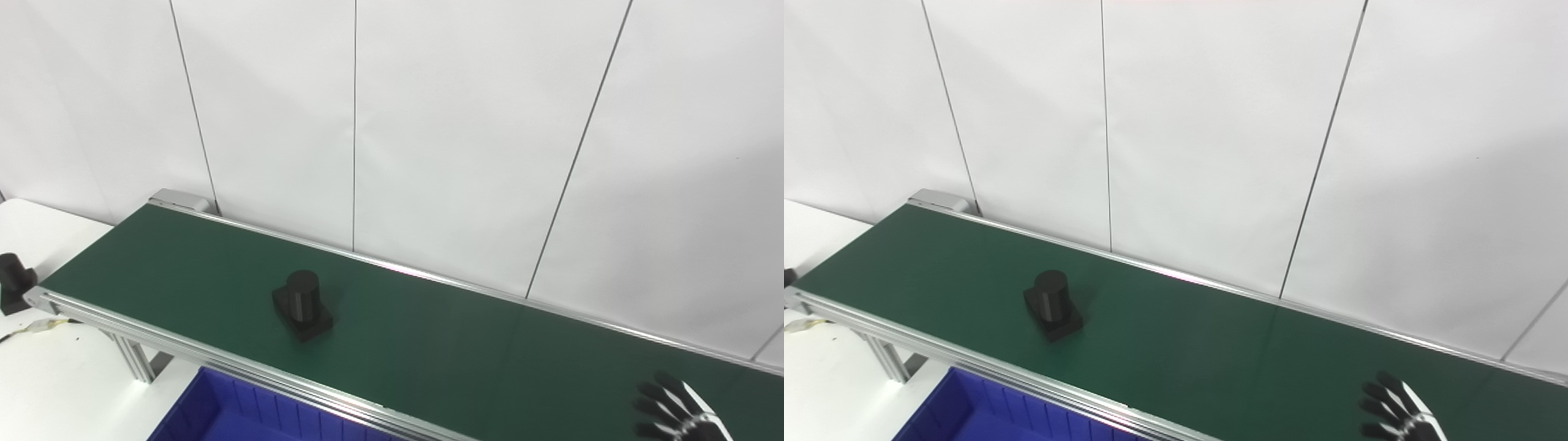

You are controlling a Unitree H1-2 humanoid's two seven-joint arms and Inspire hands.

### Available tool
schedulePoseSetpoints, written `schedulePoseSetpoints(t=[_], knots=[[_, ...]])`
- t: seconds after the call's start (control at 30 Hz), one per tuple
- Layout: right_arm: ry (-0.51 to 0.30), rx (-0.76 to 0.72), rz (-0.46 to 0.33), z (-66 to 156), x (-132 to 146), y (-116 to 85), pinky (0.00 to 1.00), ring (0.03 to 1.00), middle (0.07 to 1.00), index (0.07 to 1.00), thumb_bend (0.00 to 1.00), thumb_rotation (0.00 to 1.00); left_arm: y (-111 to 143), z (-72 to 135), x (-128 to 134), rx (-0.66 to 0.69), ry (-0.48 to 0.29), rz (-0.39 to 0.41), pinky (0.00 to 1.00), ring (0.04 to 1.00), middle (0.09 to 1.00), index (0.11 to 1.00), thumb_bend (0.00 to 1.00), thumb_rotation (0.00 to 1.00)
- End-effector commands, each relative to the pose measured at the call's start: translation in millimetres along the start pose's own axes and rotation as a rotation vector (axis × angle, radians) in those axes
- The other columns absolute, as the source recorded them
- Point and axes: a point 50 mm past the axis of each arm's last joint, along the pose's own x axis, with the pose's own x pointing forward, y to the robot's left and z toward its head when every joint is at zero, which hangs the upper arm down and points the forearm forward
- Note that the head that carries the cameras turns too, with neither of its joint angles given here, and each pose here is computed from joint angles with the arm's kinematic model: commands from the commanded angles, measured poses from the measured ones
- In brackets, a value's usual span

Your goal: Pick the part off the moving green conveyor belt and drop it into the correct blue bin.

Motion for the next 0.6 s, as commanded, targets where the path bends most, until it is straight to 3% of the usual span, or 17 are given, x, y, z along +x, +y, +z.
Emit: schedulePoseSetpoints(t=[0.0, 0.37, 0.57], knots=[[-0.028, -0.017, 0.012, 9.7, 14.1, 0.8, 0.72, 0.802, 0.821, 0.87, 0.86, 0.16, 3.5, 14.0, 10.0, -0.015, -0.086, 0.017, 0.63, 0.757, 0.811, 0.812, 0.96, 0.21], [0.004, -0.051, 0.056, 14.7, 56.0, 22.8, 0.73, 0.809, 0.828, 0.867, 0.85, 0.2, 14.0, 16.0, 7.2, -0.037, -0.089, 0.019, 0.66, 0.784, 0.827, 0.816, 0.93, 0.24], [0.056, -0.114, 0.078, 15.5, 72.7, 34.0, 0.78, 0.851, 0.869, 0.889, 0.85, 0.28, 21.8, 18.2, 4.3, -0.045, -0.096, 0.017, 0.68, 0.803, 0.843, 0.834, 0.9, 0.27]])
